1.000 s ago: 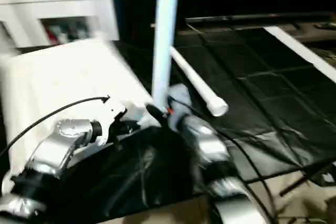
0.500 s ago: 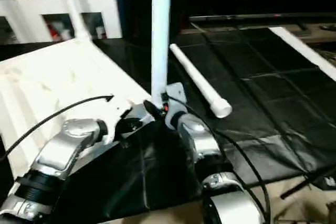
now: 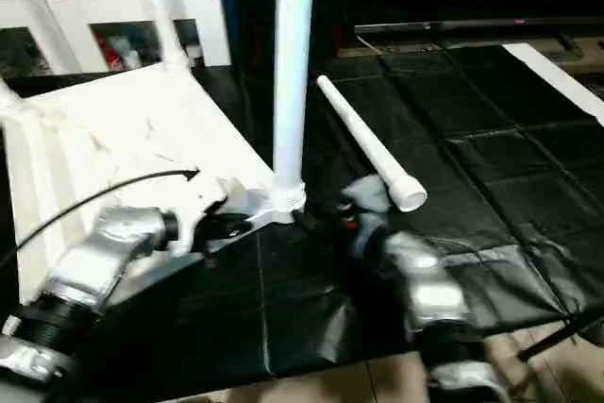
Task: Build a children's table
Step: Rotate leg to tighten
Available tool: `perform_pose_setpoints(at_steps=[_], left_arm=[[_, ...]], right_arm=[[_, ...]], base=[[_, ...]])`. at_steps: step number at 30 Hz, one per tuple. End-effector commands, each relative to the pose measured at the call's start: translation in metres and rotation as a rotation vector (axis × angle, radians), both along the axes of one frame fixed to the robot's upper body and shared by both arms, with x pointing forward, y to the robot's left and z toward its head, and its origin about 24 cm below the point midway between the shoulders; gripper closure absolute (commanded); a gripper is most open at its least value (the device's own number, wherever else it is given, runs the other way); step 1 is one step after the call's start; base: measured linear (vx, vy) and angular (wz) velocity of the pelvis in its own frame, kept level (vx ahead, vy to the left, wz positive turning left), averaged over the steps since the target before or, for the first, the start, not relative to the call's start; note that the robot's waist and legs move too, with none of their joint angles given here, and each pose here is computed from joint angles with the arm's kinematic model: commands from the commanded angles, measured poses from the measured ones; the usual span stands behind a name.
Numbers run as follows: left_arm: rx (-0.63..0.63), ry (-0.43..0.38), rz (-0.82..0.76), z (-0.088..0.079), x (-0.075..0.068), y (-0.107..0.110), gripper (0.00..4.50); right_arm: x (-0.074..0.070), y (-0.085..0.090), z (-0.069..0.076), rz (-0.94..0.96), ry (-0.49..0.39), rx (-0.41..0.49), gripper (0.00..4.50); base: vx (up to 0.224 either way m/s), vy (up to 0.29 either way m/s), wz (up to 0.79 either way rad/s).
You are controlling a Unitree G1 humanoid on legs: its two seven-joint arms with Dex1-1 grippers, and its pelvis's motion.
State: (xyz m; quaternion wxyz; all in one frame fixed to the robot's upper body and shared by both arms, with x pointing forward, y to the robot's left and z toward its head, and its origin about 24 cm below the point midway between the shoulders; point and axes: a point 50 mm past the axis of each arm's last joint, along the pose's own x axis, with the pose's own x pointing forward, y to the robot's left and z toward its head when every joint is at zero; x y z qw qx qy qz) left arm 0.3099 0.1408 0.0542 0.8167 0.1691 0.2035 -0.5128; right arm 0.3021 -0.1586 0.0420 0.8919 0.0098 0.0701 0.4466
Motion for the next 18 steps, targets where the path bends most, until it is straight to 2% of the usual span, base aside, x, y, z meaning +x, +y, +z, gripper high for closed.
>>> perform_pose_setpoints(at_steps=[1, 4, 5, 10, 11, 13, 17, 18], left_arm=[[0.031, -0.006, -0.138, 0.004, -0.003, -0.001, 4.5], [0.073, 0.025, -0.265, 0.003, -0.008, 0.007, 4.5], [0.073, 0.025, -0.265, 0.003, -0.008, 0.007, 4.5], [0.129, 0.055, -0.395, 0.003, -0.014, 0.009, 4.5], [0.129, 0.055, -0.396, 0.003, -0.014, 0.009, 4.5], [0.15, 0.058, -0.446, 0.002, -0.016, 0.008, 4.5], [0.148, 0.062, -0.486, 0.001, -0.017, 0.005, 4.5], [0.146, 0.065, -0.506, 0.002, -0.018, 0.004, 4.5]], right_arm=[[-0.004, -0.004, 0.006, 0.084, -0.006, -0.027, 0.04], [-0.005, -0.006, 0.021, 0.213, -0.024, -0.096, 0.04], [-0.005, -0.006, 0.021, 0.213, -0.024, -0.096, 0.04], [-0.005, 0.01, 0.018, 0.407, 0.008, -0.234, 0.04], [-0.005, 0.01, 0.017, 0.409, 0.008, -0.234, 0.04], [-0.005, 0.022, 0.017, 0.485, 0.026, -0.241, 0.04], [-0.004, 0.03, 0.017, 0.511, 0.037, -0.233, 0.04], [-0.004, 0.032, 0.017, 0.526, 0.048, -0.228, 0.2]], base=[[0.0, 0.0, 0.0], [0.0, 0.0, 0.0], [0.0, 0.0, 0.0], [0.0, 0.0, 0.0], [0.0, 0.0, 0.0], [0.0, 0.0, 0.0], [0.0, 0.0, 0.0], [0.0, 0.0, 0.0]])
